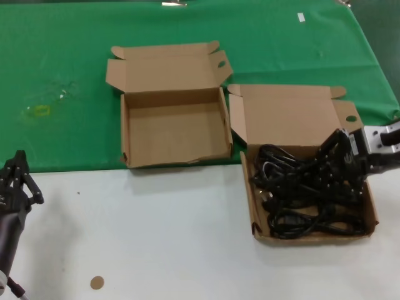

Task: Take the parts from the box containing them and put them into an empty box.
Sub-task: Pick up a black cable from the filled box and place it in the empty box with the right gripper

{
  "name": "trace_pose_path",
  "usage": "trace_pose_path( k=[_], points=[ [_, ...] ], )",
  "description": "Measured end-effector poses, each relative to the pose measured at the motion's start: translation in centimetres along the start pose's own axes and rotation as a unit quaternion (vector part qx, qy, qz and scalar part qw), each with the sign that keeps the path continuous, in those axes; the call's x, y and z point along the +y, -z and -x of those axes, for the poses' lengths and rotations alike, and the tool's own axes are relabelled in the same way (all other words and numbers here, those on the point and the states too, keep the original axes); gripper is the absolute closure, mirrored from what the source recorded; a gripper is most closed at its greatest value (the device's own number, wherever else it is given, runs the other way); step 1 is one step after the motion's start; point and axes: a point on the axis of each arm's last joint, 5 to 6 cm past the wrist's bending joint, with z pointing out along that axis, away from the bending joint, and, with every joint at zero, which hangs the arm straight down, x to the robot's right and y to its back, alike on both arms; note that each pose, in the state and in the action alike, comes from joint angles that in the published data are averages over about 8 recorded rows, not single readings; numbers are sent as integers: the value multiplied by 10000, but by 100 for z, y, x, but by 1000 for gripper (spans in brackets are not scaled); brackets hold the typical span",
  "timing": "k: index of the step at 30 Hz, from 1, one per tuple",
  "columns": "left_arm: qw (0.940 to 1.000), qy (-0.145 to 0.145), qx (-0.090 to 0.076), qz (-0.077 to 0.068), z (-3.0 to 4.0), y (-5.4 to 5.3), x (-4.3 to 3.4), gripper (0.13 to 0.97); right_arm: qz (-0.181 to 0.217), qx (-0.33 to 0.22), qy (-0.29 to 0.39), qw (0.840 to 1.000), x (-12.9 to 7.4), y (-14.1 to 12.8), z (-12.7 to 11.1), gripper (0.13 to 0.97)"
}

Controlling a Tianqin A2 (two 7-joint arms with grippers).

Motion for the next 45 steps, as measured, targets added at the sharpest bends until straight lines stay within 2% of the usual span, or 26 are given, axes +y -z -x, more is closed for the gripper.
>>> trace_pose_path(
  k=[8, 15, 34, 39, 45],
  points=[
    [10000, 0, 0, 0, 0, 0, 0, 953, -177, 152, 138, 9996, -207, 47, -184, 865],
    [10000, 0, 0, 0, 0, 0, 0, 953, -351, 335, 322, 9983, -463, -56, -427, 866],
    [10000, 0, 0, 0, 0, 0, 0, 953, -823, 697, 682, 9918, -1333, -804, -1022, 867],
    [10000, 0, 0, 0, 0, 0, 0, 953, -886, 753, 706, 9907, -1486, -1004, -1164, 868],
    [10000, 0, 0, 0, 0, 0, 0, 953, -897, 762, 697, 9906, -1567, -1207, -1271, 868]
  ],
)
